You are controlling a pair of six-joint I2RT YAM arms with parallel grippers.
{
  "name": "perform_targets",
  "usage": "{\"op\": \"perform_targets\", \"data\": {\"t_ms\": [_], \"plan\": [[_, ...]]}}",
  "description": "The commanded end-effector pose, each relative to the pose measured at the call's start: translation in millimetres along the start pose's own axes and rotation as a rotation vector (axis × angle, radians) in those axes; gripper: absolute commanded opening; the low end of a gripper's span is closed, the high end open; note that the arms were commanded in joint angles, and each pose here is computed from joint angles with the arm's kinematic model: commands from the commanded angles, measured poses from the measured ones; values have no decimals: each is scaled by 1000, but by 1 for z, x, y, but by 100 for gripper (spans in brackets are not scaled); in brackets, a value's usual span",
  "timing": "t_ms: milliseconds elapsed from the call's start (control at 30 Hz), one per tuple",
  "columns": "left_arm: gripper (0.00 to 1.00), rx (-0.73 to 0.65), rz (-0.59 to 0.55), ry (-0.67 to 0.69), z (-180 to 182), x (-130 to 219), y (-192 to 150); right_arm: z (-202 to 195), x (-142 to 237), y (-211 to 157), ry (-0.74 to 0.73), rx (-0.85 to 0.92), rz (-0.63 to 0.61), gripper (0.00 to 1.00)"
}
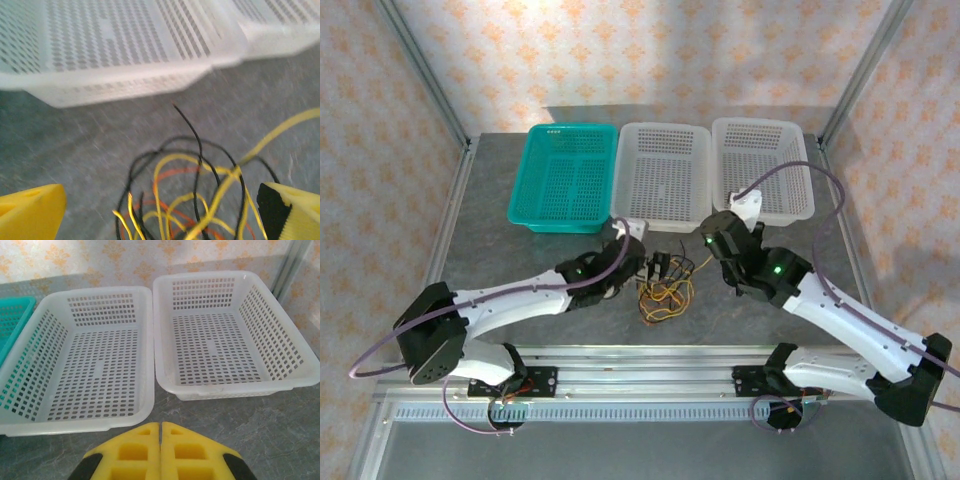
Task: Untangle the cables
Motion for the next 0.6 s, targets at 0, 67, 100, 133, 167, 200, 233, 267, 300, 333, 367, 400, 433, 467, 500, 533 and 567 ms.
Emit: {"op": "perform_targets", "data": {"t_ms": [0,67,100,133,167,200,233,267,300,333,367,400,433,467,500,533,567], "plan": [[100,-79,45,-11,-6,-5,-24,-12,4,12,29,-108,-28,0],[99,-112,50,16,-10,-9,-34,-15,2,11,49,-130,-22,0],[99,-131,53,26,-13,-11,-38,-16,0,10,57,-138,-19,0],[100,-148,53,34,-17,-13,-41,-17,0,9,62,-144,-15,0],[99,-163,53,36,-22,-14,-43,-17,-1,9,64,-147,-13,0],[99,-174,59,35,-26,-17,-45,-17,-2,8,65,-147,-9,0],[100,-178,60,30,-30,-18,-46,-18,-3,7,63,-145,-6,0],[99,-183,61,22,-35,-19,-47,-18,-3,6,60,-145,-4,0],[100,-183,62,11,-39,-20,-47,-19,-3,6,58,-146,-2,0],[99,-181,60,2,-42,-20,-48,-19,-3,5,55,-146,-2,0],[100,-177,58,-3,-44,-21,-48,-20,-4,4,51,-146,0,0],[99,-176,57,0,-45,-23,-49,-20,-4,4,50,-150,0,0],[99,-175,57,8,-45,-24,-50,-21,-4,3,48,-152,2,0],[99,-176,59,18,-45,-26,-52,-22,-4,2,49,-154,4,0],[99,-175,57,25,-45,-27,-53,-22,-4,1,47,-156,5,0],[100,-174,56,25,-45,-27,-53,-23,-4,1,44,-158,6,0],[99,-173,53,18,-47,-27,-54,-23,-4,0,43,-159,8,0]]}}
Point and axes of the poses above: each hand's point on the last joint's axis, 136 mm out from that joint toward the fingers, its own x axis back along the fingers, its own z axis along the line the jaws close on, y = z × x, the point moved 5 cm from there along x, back along the fingers, and after that the axes turned 12 degrees about x, right-handed, at the moved point
